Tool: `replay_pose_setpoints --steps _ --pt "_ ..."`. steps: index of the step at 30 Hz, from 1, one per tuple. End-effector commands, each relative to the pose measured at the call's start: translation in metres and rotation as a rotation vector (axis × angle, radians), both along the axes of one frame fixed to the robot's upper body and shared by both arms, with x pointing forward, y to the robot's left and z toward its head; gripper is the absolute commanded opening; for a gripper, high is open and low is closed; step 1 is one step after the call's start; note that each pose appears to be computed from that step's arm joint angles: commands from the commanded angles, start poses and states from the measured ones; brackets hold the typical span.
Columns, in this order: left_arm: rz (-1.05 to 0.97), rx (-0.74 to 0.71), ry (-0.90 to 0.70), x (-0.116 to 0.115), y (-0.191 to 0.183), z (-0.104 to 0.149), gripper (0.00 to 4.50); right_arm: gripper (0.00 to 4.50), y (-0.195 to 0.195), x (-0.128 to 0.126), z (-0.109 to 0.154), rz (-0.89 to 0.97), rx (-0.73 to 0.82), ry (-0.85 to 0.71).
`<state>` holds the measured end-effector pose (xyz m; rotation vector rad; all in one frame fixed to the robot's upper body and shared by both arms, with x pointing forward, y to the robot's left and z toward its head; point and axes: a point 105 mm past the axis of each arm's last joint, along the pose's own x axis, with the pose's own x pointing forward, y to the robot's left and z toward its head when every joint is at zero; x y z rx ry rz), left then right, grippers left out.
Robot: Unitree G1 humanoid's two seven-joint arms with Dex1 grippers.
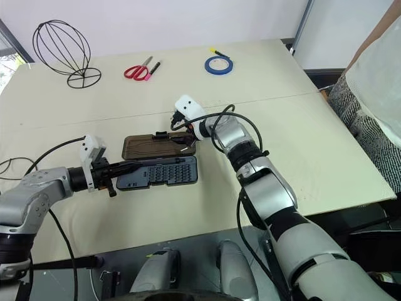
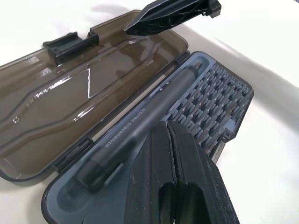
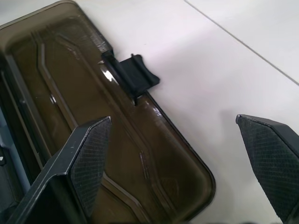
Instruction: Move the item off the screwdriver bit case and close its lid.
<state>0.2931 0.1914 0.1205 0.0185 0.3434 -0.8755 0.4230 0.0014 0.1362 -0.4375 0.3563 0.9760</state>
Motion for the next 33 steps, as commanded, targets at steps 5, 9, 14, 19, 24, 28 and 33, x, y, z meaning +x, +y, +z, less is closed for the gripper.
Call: replay_pose_setpoints --steps 5,9,14,19,24,28,33 --pt "0.023 0.022 -0.065 -0.003 0.006 0.013 0.0 4.45 0.011 0.003 0.01 0.036 0.025 -0.038" --pt "0.037 0.031 -0.071 -0.005 0.009 0.015 0.0 4.45 0.012 0.004 0.007 0.033 0.027 -0.033" --pt "0.052 0.034 -0.077 -0.007 0.011 0.017 0.0 4.45 0.013 0.005 0.007 0.024 0.039 -0.021" --pt "0.064 0.035 -0.084 -0.006 0.011 0.018 0.0 4.22 0.01 0.006 0.004 0.012 0.035 -0.006" --pt "0.077 0.038 -0.091 -0.007 0.013 0.019 0.0 2.03 0.007 0.005 -0.003 0.019 0.002 0.006" --pt "0.089 0.041 -0.1 -0.006 0.015 0.021 0.0 0.06 0.007 0.002 -0.01 0.046 -0.037 0.013" --pt "0.103 0.048 -0.114 -0.005 0.018 0.024 0.0 0.02 0.006 -0.005 -0.02 0.122 -0.113 0.003"
